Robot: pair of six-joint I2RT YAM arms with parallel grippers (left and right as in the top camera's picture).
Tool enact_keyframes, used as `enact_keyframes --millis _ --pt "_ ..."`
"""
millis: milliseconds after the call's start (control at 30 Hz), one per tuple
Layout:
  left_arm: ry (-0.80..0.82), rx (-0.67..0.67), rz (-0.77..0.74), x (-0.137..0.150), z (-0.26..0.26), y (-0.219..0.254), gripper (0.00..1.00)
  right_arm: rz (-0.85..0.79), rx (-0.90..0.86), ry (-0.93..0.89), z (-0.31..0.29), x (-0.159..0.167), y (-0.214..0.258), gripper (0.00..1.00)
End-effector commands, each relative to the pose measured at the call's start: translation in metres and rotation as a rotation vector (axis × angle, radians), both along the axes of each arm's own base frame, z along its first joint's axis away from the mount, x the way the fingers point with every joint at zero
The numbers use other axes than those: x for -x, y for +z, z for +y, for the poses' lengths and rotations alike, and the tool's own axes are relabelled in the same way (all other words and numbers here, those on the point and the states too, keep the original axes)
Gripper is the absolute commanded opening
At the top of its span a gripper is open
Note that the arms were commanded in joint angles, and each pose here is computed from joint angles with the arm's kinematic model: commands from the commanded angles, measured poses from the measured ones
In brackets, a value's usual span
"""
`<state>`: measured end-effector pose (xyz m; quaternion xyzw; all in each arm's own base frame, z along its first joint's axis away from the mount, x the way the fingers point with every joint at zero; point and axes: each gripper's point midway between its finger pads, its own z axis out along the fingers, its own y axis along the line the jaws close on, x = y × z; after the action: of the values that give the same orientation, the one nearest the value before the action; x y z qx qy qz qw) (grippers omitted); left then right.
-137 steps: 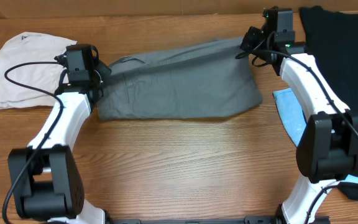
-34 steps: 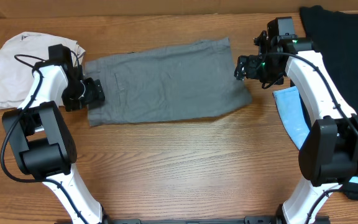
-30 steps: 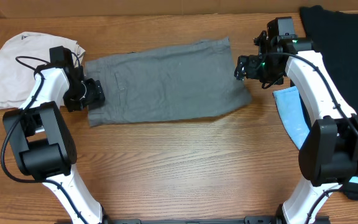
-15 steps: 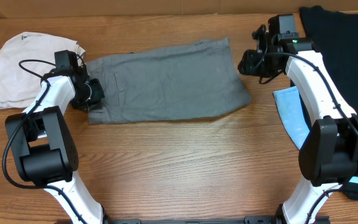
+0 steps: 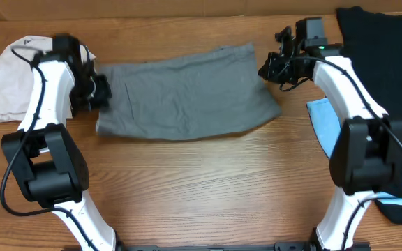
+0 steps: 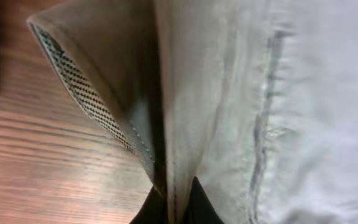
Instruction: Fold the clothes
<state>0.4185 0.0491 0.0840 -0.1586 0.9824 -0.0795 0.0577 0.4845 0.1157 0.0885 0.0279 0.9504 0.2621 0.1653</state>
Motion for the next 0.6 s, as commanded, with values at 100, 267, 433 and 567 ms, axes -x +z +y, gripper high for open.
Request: enact_keyframes --millis 100,267,433,567 --pt "-0.076 0.003 -0.12 -0.023 -0.012 0.063 0.04 0.13 -0.034 -0.008 0.007 0.01 -0.048 0.04" --pt "-0.184 -0.001 -0.208 -0.038 -0.039 0.098 0.04 0.202 -0.066 0.018 0.023 0.022 -0.066 0.04" --pt "-0.242 -0.012 -0.29 -0.051 -0.064 0.123 0.04 0.237 -0.07 0.012 0.034 0.029 -0.068 0.04" --pt "-0.281 0.001 -0.317 -0.055 -0.091 0.127 0.04 0.252 -0.076 -0.004 0.038 0.031 -0.069 0.04"
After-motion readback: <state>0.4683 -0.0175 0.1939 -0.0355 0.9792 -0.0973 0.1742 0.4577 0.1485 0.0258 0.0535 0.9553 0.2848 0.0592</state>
